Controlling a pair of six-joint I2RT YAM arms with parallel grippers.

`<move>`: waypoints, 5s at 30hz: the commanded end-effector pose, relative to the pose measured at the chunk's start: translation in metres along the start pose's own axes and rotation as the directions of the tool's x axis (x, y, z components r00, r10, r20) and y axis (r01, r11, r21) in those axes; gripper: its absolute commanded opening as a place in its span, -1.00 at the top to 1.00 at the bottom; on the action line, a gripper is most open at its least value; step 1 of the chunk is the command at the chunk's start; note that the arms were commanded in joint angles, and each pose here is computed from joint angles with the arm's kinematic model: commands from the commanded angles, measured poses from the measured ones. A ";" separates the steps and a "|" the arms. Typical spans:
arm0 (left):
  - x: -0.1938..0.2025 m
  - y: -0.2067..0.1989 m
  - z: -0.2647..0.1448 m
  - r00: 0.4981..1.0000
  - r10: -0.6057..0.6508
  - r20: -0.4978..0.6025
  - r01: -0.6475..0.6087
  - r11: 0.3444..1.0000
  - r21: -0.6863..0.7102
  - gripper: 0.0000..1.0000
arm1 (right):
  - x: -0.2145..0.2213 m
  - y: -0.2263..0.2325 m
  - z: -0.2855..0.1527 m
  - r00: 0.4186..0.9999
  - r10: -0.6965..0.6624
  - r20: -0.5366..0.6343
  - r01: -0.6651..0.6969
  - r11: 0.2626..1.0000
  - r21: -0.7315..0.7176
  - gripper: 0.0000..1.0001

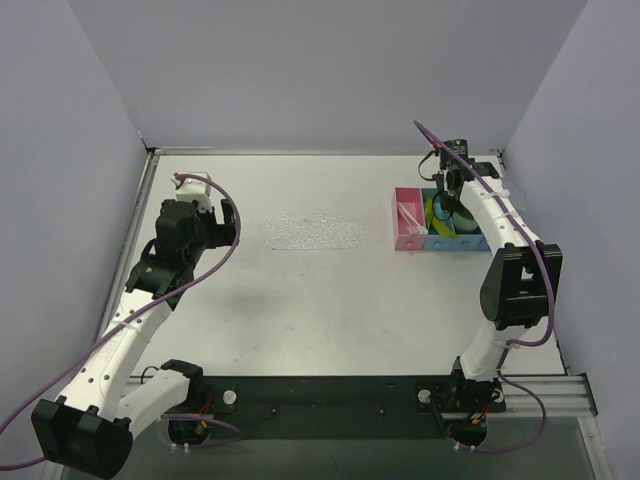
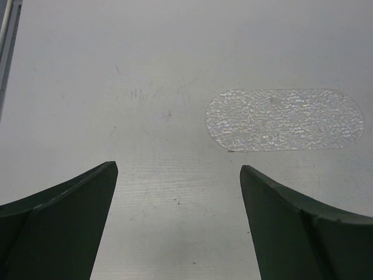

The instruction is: Prepare toiletry sets of a toothbrush and toothpaste on the tray

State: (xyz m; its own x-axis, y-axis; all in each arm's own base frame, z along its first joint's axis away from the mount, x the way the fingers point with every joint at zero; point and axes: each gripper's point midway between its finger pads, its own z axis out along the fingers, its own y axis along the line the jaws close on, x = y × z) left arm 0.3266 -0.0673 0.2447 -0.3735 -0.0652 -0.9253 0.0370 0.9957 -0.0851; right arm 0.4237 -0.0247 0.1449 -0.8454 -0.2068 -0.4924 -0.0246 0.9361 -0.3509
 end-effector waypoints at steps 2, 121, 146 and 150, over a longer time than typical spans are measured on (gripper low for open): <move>-0.018 -0.004 -0.004 0.998 -0.014 0.067 0.012 1.000 0.021 -0.95 | -0.011 -0.016 -0.023 1.000 -0.015 0.027 0.013 0.997 0.072 1.00; -0.023 -0.012 -0.009 0.995 -0.064 0.075 0.057 0.994 0.090 -0.94 | -0.058 0.320 -0.109 0.907 -0.360 0.217 0.421 0.773 -0.475 1.00; -0.023 -0.012 -0.010 0.995 -0.061 0.077 0.054 0.995 0.088 -0.94 | -0.063 0.328 -0.121 0.909 -0.343 0.238 0.418 0.766 -0.488 0.41; -0.025 -0.004 -0.012 0.994 -0.059 0.088 0.056 0.998 0.039 -0.88 | -0.073 0.328 -0.147 0.915 -0.292 0.279 0.401 0.739 -0.542 0.23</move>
State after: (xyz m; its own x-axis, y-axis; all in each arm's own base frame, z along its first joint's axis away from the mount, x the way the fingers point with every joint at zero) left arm 0.3238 -0.0745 0.2551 -0.3438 -0.1340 -0.9294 0.0756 0.9826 -0.1697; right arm 0.4061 0.3303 0.1377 -0.6425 -0.5855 -0.4945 -0.6397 0.7650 -0.0746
